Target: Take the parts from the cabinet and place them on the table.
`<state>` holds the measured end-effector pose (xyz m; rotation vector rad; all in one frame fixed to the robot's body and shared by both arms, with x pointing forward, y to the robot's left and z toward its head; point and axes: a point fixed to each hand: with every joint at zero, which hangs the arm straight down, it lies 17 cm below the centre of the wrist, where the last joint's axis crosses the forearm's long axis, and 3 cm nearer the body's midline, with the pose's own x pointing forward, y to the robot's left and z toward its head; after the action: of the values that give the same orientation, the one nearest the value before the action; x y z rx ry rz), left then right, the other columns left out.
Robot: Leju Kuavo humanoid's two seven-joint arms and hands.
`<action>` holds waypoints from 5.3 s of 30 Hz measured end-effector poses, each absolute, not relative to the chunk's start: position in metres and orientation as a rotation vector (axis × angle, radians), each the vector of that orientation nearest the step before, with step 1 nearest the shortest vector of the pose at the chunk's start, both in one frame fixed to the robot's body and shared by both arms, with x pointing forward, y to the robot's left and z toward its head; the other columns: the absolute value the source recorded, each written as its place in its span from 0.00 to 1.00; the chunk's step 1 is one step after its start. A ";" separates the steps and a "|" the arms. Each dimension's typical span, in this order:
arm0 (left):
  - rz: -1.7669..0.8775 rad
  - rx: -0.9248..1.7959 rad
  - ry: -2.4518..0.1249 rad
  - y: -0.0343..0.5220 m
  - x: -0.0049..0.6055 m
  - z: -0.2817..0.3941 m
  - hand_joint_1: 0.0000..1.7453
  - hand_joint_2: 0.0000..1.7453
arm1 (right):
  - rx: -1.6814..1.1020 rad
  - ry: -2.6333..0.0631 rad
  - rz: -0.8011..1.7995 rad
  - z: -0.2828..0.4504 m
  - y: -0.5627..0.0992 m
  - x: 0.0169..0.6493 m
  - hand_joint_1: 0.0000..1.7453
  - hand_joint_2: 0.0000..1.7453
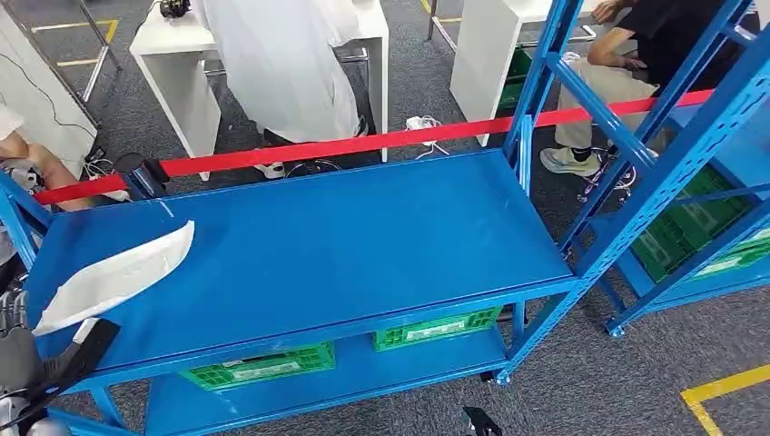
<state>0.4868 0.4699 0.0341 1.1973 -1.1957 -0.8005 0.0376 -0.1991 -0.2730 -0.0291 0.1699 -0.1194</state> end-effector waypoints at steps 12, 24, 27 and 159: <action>-0.856 1.218 -1.217 0.457 0.506 0.049 0.00 0.00 | -0.025 0.173 -0.137 -0.273 -0.199 0.037 0.00 0.00; -0.994 1.102 -1.238 0.407 0.520 0.038 0.00 1.00 | -0.019 0.172 -0.139 -0.272 -0.194 0.039 0.00 0.00; -1.022 1.101 -1.254 0.395 0.526 0.042 0.00 1.00 | -0.019 0.171 -0.136 -0.272 -0.193 0.039 0.00 0.00; -0.886 1.192 -2.330 0.080 0.370 0.263 1.00 1.00 | -0.151 0.134 -0.056 -0.275 -0.238 0.055 0.00 0.00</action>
<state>0.3700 0.0801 0.2626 1.1921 -2.3303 -0.8860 0.0554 -0.2383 -0.2748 -0.1508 0.1336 -0.0565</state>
